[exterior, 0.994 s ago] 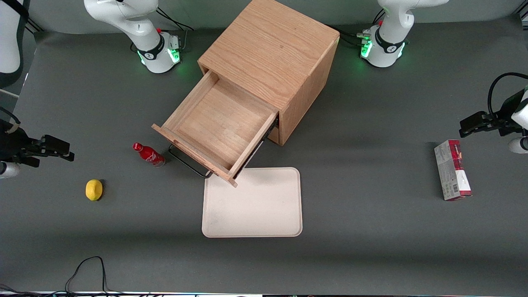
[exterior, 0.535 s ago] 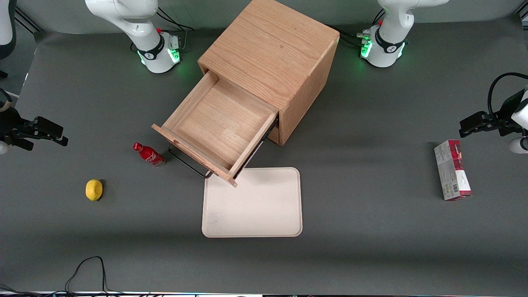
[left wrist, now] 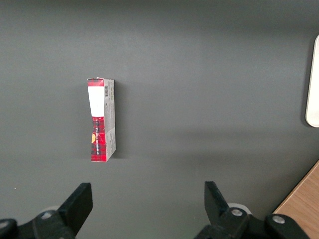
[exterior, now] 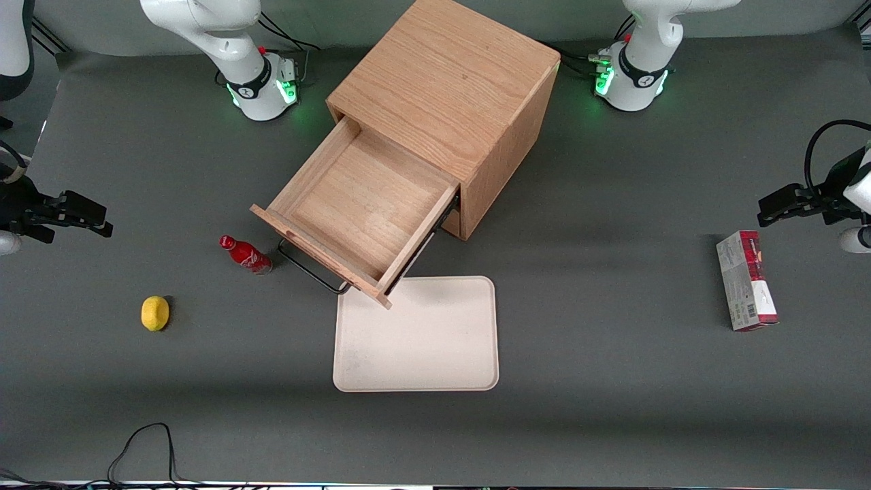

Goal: Open upper drawer

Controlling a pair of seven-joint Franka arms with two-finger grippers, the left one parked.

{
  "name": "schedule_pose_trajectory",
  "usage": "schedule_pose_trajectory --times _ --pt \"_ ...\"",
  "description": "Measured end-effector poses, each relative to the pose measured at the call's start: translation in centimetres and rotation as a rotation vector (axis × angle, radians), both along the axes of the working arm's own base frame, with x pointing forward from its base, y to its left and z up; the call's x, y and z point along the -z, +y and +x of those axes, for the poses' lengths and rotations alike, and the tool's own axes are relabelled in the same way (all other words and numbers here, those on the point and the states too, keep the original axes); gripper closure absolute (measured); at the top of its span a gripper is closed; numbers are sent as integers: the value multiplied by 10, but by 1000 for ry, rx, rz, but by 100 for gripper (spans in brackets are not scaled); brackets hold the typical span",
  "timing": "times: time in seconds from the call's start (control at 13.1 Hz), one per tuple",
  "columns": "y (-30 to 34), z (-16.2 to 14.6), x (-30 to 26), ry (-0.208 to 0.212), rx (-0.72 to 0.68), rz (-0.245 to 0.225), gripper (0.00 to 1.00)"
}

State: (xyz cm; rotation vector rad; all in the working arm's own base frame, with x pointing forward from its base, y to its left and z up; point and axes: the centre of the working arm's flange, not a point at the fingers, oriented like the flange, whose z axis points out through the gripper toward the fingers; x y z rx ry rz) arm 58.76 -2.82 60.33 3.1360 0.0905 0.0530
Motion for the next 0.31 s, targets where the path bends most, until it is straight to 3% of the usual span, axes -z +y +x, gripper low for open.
schedule_pose_trajectory --times 0.31 --pt "-1 0 0 0 5 -2 0"
